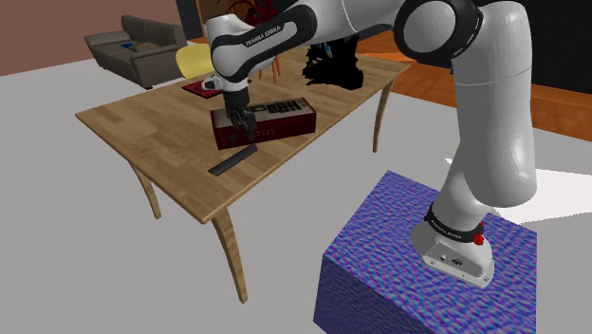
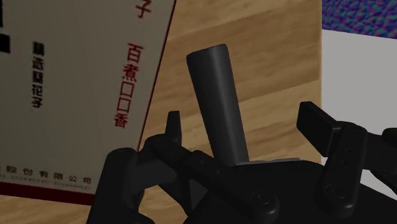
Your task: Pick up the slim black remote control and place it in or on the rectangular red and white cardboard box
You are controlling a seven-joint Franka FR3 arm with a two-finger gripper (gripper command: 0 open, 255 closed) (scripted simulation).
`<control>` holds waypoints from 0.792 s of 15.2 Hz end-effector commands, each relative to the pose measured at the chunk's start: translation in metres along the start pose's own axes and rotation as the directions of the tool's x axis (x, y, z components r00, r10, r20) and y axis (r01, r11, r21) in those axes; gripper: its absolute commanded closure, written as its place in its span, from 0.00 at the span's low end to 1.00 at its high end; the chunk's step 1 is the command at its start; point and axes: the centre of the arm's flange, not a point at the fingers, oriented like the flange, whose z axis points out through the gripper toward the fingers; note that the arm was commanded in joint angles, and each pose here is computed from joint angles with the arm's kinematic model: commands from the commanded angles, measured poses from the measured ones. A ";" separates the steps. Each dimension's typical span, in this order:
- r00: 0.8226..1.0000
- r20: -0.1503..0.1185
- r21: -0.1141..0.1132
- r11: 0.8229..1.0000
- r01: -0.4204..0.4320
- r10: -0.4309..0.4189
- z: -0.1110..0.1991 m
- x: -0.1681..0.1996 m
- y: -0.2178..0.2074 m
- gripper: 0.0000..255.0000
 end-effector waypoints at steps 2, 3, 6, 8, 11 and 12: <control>0.992 0.011 0.013 0.992 0.122 -0.122 0.024 0.037 0.005 0.00; 0.992 0.011 0.013 0.992 0.124 -0.124 0.024 0.038 0.005 0.00; 0.992 0.011 0.013 0.992 0.124 -0.124 0.040 0.038 0.005 0.00; 0.992 0.011 0.013 0.992 0.124 -0.124 0.050 0.038 0.005 0.00; 0.992 0.011 0.013 0.992 0.124 -0.124 0.064 0.037 0.005 0.00; 0.992 0.011 0.013 0.992 0.124 -0.124 0.064 0.037 0.005 0.00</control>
